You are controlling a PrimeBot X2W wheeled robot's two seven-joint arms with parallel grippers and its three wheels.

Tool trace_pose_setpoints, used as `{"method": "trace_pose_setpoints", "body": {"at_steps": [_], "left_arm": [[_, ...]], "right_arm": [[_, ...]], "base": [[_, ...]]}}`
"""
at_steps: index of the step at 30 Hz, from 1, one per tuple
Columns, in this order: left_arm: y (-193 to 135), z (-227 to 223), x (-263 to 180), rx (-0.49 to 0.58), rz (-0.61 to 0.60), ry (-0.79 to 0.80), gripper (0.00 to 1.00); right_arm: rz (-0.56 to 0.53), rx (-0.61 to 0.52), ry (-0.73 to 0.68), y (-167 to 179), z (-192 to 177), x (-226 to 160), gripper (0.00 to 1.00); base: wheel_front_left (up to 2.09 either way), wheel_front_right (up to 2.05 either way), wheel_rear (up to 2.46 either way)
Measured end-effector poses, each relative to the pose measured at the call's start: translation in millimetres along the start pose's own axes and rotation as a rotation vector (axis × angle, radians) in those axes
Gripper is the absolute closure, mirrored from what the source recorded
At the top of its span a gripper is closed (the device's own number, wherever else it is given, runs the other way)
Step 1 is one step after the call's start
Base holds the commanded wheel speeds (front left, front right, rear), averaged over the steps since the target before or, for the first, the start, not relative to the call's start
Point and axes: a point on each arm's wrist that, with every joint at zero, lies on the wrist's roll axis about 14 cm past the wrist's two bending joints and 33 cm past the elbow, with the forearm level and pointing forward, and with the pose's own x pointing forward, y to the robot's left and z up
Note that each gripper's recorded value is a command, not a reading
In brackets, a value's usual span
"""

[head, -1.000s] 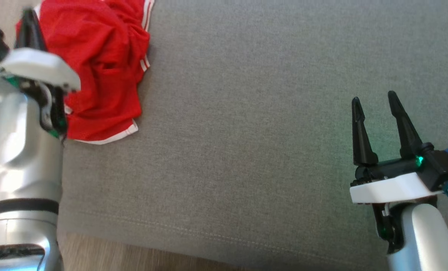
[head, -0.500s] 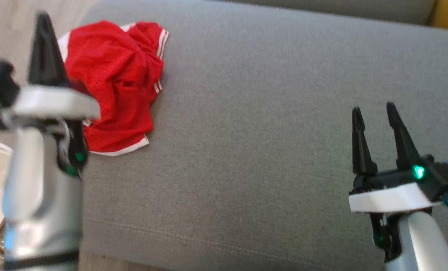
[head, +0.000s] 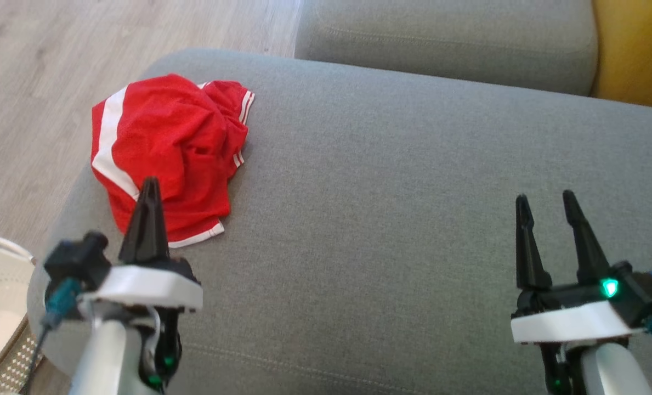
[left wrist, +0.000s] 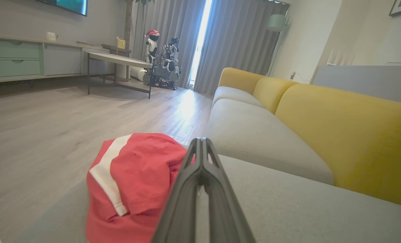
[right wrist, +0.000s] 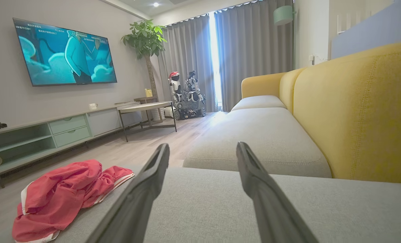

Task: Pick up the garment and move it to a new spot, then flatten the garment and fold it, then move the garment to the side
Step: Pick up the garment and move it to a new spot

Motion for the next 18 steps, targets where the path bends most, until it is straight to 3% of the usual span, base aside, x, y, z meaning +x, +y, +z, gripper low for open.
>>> {"method": "trace_pose_setpoints", "body": {"at_steps": [4, 5, 6, 11, 18], "left_arm": [[8, -13, -18, 0.007, 0.061, 0.037, 1.0], [9, -18, -24, 0.009, 0.07, 0.052, 0.67], [9, -24, -30, 0.018, 0.076, 0.069, 0.0], [15, -48, -58, 0.029, 0.12, 0.147, 0.0], [19, -48, -65, 0.024, 0.151, 0.143, 0.0]], "right_arm": [[0.005, 0.006, 0.004, 4, -1, -8, 0.0], [0.008, 0.006, 0.002, 6, 0, -9, 0.0], [0.009, 0.009, 0.003, 6, 0, -10, 0.0], [0.012, 0.026, 0.025, 10, -6, -17, 0.0], [0.041, 0.032, 0.036, 19, -10, -14, 0.0]], "base": [[0.0, 0.0, 0.0], [0.0, 0.0, 0.0], [0.0, 0.0, 0.0], [0.0, 0.0, 0.0], [0.0, 0.0, 0.0]]}}
